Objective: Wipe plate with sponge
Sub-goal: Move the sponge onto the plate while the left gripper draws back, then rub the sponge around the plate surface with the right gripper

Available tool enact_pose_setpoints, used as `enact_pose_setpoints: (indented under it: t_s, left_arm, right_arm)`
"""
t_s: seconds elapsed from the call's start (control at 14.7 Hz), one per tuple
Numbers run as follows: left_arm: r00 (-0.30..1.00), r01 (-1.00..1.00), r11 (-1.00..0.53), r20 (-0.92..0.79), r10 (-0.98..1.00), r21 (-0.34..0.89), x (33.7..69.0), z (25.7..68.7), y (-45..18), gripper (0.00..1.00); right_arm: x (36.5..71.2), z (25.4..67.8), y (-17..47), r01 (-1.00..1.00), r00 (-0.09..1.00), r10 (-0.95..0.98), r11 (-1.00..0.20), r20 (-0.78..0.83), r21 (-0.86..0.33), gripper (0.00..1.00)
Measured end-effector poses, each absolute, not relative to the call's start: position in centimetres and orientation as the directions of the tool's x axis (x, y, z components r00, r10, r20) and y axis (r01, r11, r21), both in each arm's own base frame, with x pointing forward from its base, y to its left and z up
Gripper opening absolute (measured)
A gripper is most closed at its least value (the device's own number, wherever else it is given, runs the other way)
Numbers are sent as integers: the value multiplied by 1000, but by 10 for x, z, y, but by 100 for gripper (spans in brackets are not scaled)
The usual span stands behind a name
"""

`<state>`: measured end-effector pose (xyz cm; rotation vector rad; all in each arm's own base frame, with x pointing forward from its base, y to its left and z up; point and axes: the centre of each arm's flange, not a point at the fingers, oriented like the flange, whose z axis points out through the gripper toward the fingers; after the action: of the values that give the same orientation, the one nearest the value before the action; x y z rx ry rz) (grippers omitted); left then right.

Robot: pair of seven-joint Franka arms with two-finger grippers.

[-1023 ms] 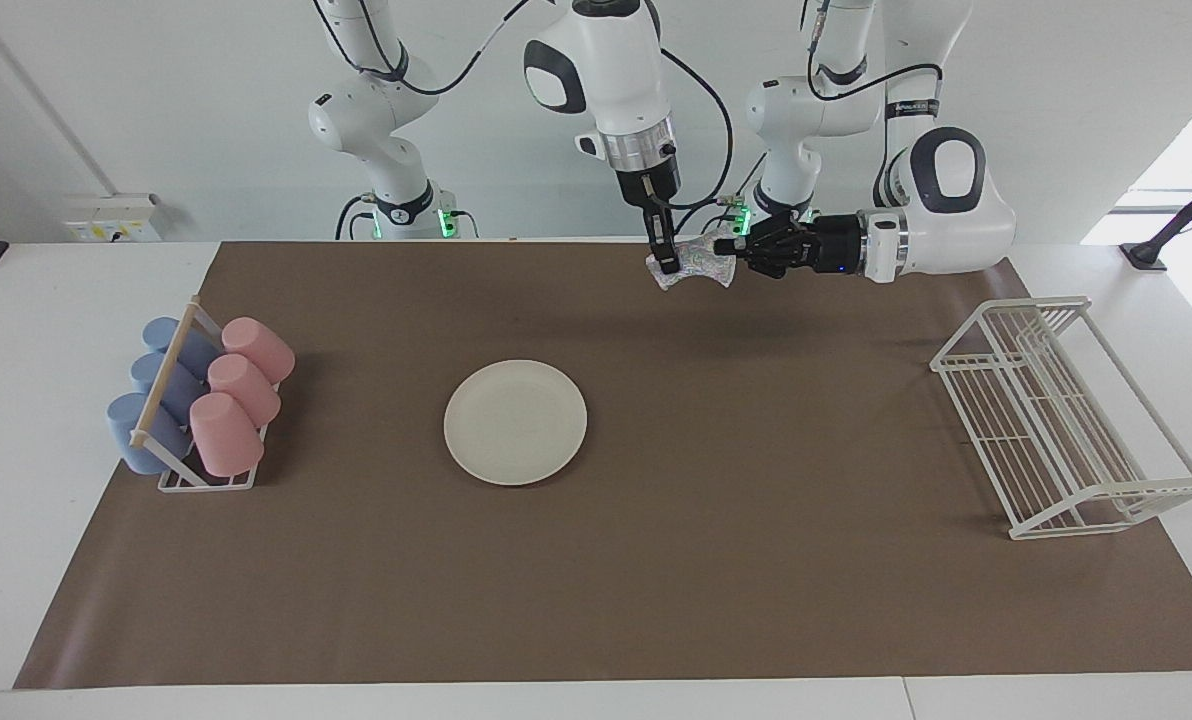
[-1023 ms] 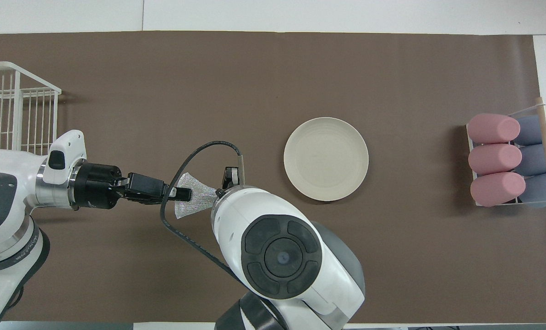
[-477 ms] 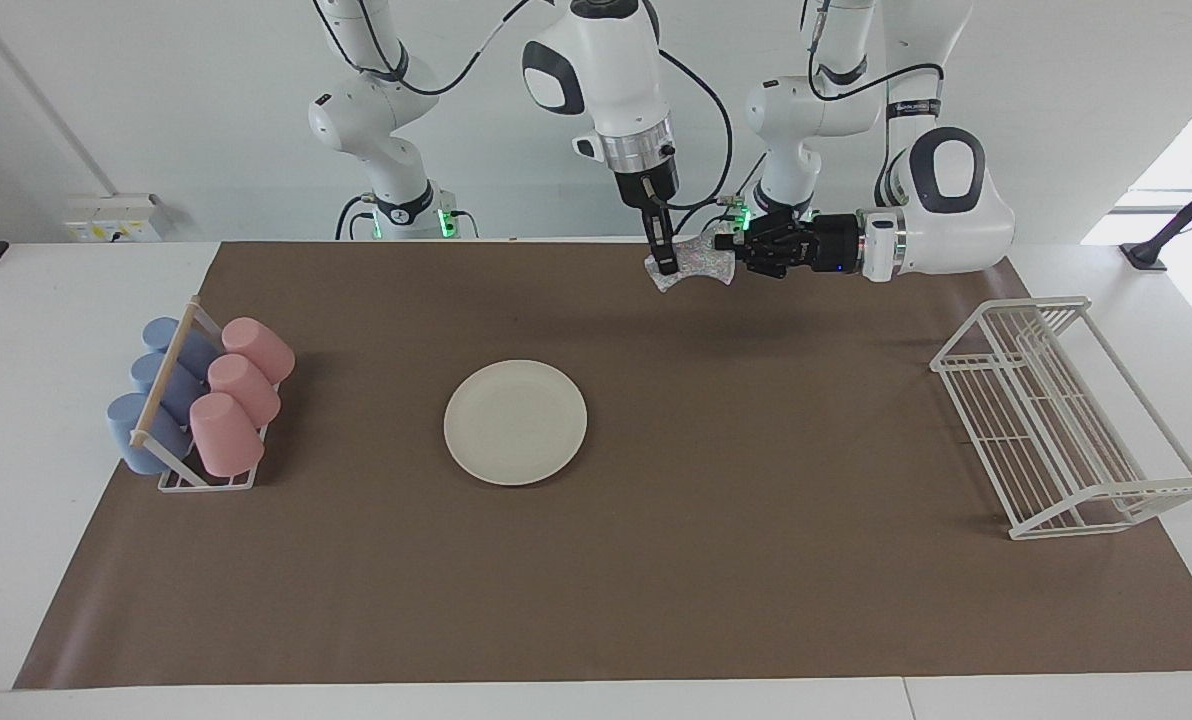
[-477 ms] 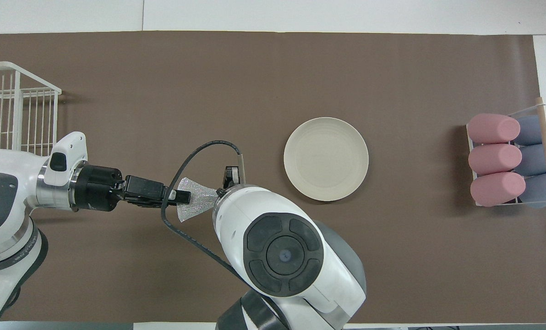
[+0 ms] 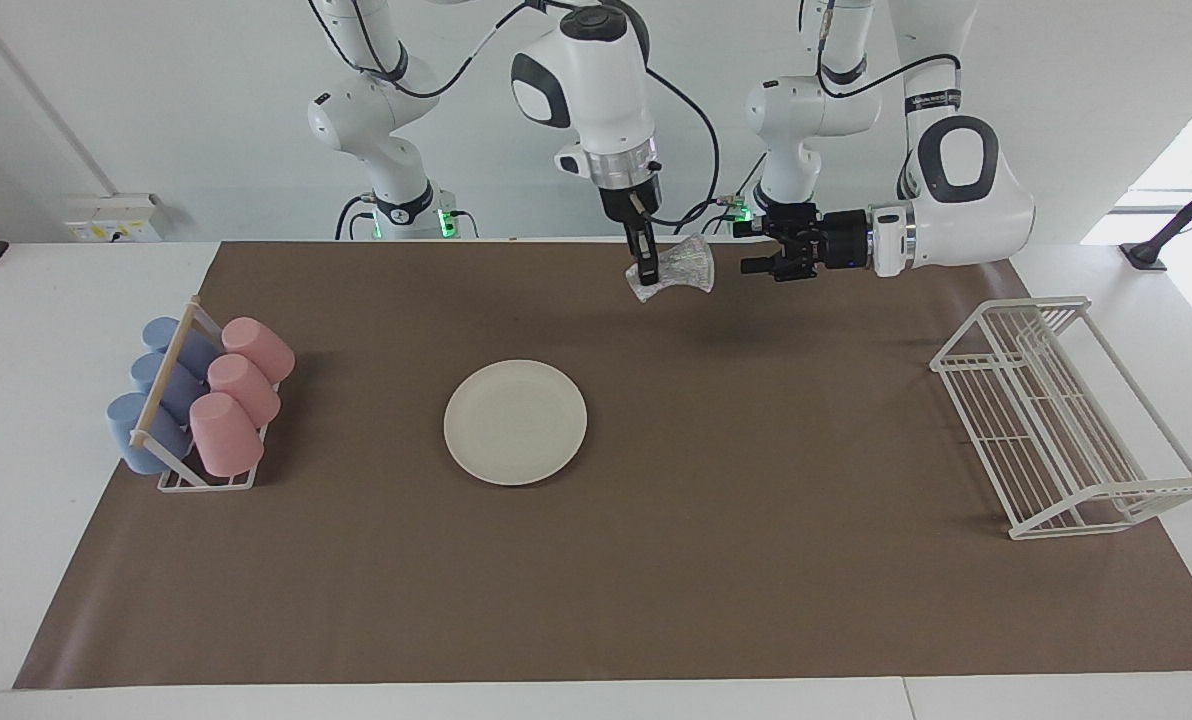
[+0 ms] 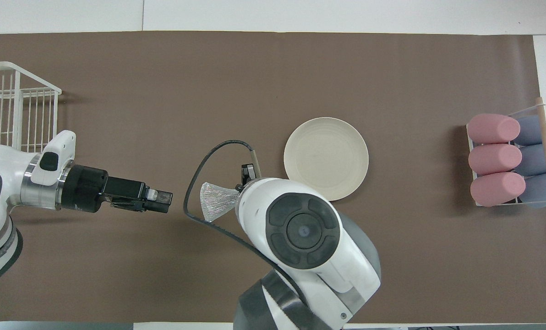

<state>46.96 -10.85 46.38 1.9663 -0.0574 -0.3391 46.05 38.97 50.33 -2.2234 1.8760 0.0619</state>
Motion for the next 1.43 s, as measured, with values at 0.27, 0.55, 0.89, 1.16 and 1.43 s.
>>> enact_pose_setpoints:
  t_s: [0.27,0.55,0.89,1.16,1.43]
  left_arm:
    - [959,104,-607,-241,-148,788,482,489,-87,100]
    - [969,91,-771,-233,-76,630,491,492,-74,100]
    - [972,-22,-916,-207,-114,402,493,488,-63,100]
    - [971,-58,-941,-201,-131,333,493,487,-62,100]
    - [971,-59,-942,-199,-130,330,493,487,-62,100]
  right_arm:
    - [498,472,317,-944,313,-942,-294,-120,-151,10]
    - [535,398,229,-889,424,-904,-403,-59,-216,10]
    - [533,314,230,-873,467,-883,-453,-43,-182,10]
    - [533,299,231,-861,490,-871,-477,-38,-177,10]
    - [543,298,203,-829,541,-841,-530,-17,-178,10]
